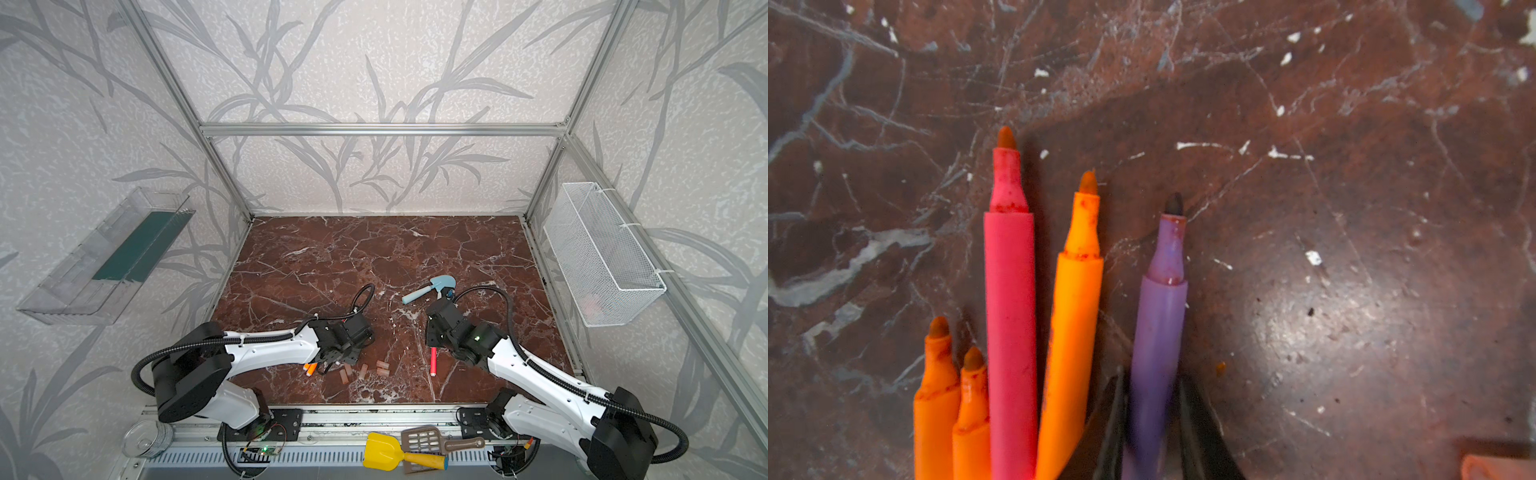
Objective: Insert the pens into the pen caps
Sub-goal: 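Grasp the purple marker with the left gripper while the right gripper draws back, then lift the purple marker upright with the left gripper while the right gripper approaches, then move the right gripper down toward the pink caps near the robot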
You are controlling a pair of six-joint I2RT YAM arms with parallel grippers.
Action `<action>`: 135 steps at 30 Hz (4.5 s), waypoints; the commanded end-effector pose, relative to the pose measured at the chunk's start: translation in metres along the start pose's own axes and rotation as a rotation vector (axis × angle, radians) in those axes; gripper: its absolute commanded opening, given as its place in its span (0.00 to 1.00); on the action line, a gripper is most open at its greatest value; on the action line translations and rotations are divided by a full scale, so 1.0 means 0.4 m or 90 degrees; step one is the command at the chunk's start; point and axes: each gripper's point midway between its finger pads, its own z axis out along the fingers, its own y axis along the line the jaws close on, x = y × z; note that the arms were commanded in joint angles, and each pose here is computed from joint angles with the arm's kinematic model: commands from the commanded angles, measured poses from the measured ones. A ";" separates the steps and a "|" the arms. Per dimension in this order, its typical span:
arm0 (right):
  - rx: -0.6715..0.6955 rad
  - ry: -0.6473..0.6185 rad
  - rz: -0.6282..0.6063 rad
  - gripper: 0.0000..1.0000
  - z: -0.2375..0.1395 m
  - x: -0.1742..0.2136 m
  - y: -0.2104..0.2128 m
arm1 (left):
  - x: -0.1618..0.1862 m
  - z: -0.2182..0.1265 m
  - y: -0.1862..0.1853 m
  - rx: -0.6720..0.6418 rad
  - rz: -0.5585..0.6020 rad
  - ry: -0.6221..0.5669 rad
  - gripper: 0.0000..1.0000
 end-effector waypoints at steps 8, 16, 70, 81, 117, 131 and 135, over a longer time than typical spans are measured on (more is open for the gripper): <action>-0.098 -0.071 0.026 0.35 -0.042 -0.022 0.084 | -0.025 0.009 -0.014 -0.008 0.008 -0.005 0.17; -0.188 -0.146 0.052 0.42 -0.097 -0.057 0.127 | -0.132 -0.022 -0.090 0.061 0.008 -0.048 0.07; -0.401 -0.185 0.131 0.02 -0.079 -0.079 0.456 | -0.176 -0.434 -0.184 0.516 0.042 -0.352 0.27; -0.431 -0.201 0.136 0.00 -0.110 -0.087 0.475 | -0.175 -0.420 -0.203 0.528 0.049 -0.346 0.42; -0.185 0.042 -0.028 0.50 -0.030 0.262 0.333 | -0.115 -0.218 0.109 0.235 -0.180 -0.313 0.00; -0.072 0.129 -0.177 0.41 0.089 0.395 0.443 | -0.086 -0.258 0.179 0.199 -0.223 -0.357 0.00; -0.047 0.140 -0.191 0.40 0.112 0.418 0.429 | -0.087 -0.261 0.178 0.200 -0.222 -0.358 0.00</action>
